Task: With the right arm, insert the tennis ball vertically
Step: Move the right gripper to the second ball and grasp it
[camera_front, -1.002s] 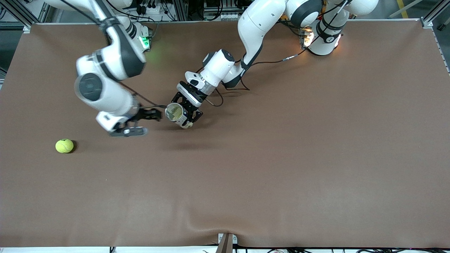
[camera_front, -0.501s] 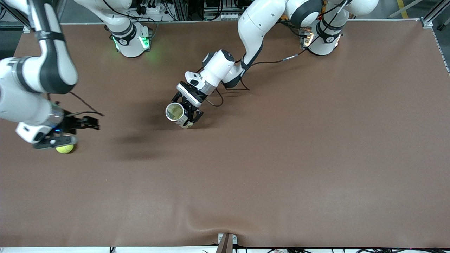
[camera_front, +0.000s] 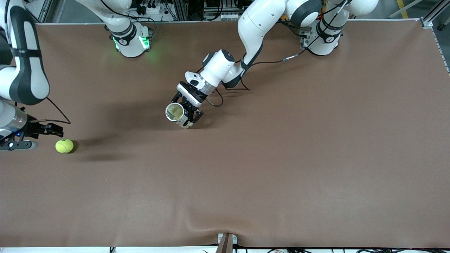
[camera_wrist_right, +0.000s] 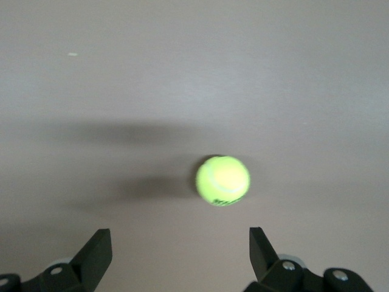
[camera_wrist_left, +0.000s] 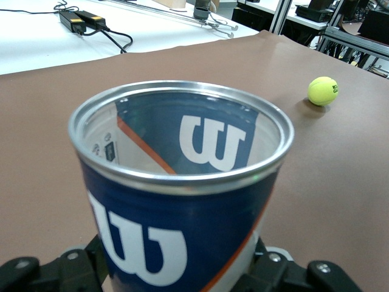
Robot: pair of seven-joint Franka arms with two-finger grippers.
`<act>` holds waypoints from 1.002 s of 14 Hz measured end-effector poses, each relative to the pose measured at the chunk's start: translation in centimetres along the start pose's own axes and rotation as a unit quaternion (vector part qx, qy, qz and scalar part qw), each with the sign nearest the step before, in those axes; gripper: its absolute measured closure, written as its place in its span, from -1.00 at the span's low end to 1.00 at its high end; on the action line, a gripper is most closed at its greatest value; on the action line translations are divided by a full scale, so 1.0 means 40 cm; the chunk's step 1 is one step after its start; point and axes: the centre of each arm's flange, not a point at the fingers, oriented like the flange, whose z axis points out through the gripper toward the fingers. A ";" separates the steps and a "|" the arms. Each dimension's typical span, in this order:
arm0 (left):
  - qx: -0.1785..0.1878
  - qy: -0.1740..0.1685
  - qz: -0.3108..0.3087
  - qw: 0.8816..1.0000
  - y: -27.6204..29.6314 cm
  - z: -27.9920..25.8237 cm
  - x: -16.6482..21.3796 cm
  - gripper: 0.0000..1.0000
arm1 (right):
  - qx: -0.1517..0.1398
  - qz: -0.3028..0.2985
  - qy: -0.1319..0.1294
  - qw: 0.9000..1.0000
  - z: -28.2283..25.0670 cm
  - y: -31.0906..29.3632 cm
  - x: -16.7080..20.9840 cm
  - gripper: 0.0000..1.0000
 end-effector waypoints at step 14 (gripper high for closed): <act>0.000 -0.002 0.000 1.000 -0.001 0.001 -0.005 -0.74 | -0.008 -0.014 0.015 1.000 0.350 0.122 0.026 -1.00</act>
